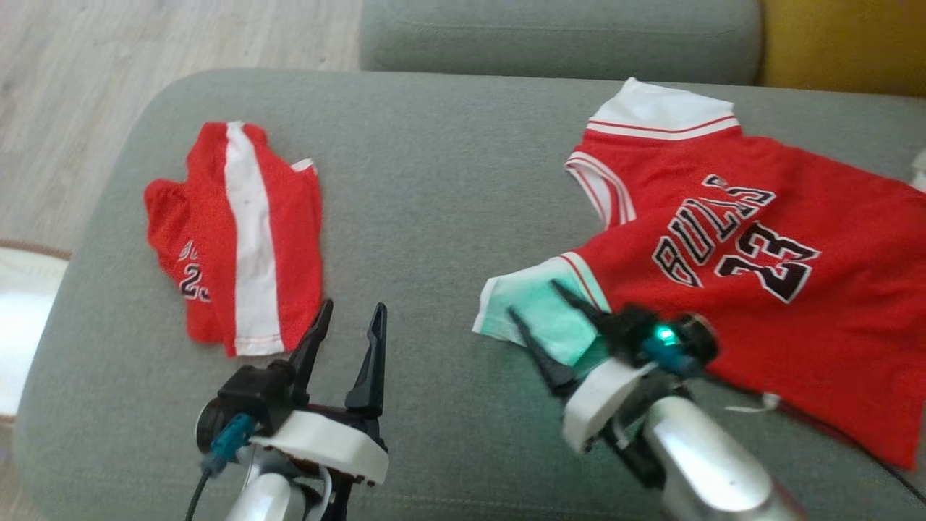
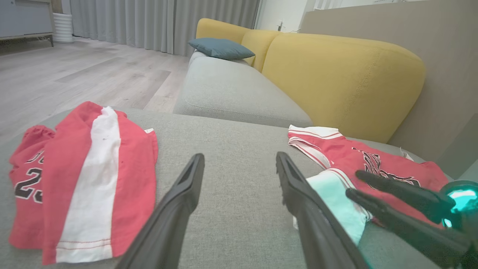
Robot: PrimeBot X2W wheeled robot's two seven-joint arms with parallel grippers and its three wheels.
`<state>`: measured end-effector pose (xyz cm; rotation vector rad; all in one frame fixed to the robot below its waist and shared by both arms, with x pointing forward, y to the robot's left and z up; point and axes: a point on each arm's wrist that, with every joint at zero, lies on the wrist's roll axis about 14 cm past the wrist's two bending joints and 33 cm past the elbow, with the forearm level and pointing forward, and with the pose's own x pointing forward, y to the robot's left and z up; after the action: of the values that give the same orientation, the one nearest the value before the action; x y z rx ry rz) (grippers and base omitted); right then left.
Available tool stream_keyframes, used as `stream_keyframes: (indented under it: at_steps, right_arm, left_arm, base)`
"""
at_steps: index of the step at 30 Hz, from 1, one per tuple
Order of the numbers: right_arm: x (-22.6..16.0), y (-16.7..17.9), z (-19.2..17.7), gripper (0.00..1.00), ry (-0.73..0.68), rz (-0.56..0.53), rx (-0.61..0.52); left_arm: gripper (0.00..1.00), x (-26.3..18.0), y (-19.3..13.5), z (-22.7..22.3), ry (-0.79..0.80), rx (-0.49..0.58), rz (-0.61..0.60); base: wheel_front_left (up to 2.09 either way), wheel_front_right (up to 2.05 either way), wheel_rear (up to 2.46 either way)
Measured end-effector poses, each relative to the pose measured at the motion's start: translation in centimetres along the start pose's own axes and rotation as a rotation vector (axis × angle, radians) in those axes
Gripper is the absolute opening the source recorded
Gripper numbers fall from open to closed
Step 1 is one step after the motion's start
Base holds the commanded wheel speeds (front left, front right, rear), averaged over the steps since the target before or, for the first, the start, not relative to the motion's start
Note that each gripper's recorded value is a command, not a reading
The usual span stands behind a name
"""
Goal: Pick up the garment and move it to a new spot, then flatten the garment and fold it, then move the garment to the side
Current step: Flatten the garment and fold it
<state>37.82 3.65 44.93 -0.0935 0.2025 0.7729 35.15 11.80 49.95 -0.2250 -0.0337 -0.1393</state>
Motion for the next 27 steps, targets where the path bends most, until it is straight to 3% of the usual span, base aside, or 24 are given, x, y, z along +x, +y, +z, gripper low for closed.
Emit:
stream_keyframes:
  at_steps: [6,11,15,27]
  right_arm:
    - [-3.9,-6.6,0.9,1.0,-0.083,-0.243,0.071]
    - [-11.6,-12.3,-1.5,1.0,-0.1,-0.542,0.13]
    - [-16.4,-14.2,-3.6,1.0,-0.076,-0.698,0.145]
    - [-18.0,-15.0,-4.3,1.0,-0.103,-0.763,0.214]
  left_arm:
    - [1.0,0.6,-1.7,0.7,-0.022,-0.002,-0.053]
    - [1.0,0.9,-3.3,0.7,-0.023,-0.006,-0.103]
    - [1.0,1.0,-4.1,0.2,-0.009,-0.009,-0.129]
    - [1.0,1.6,-5.4,-2.4,0.071,0.001,-0.201]
  base:
    - [0.0,0.0,0.0]
    - [0.0,0.0,0.0]
    - [0.0,0.0,0.0]
    - [0.0,0.0,0.0]
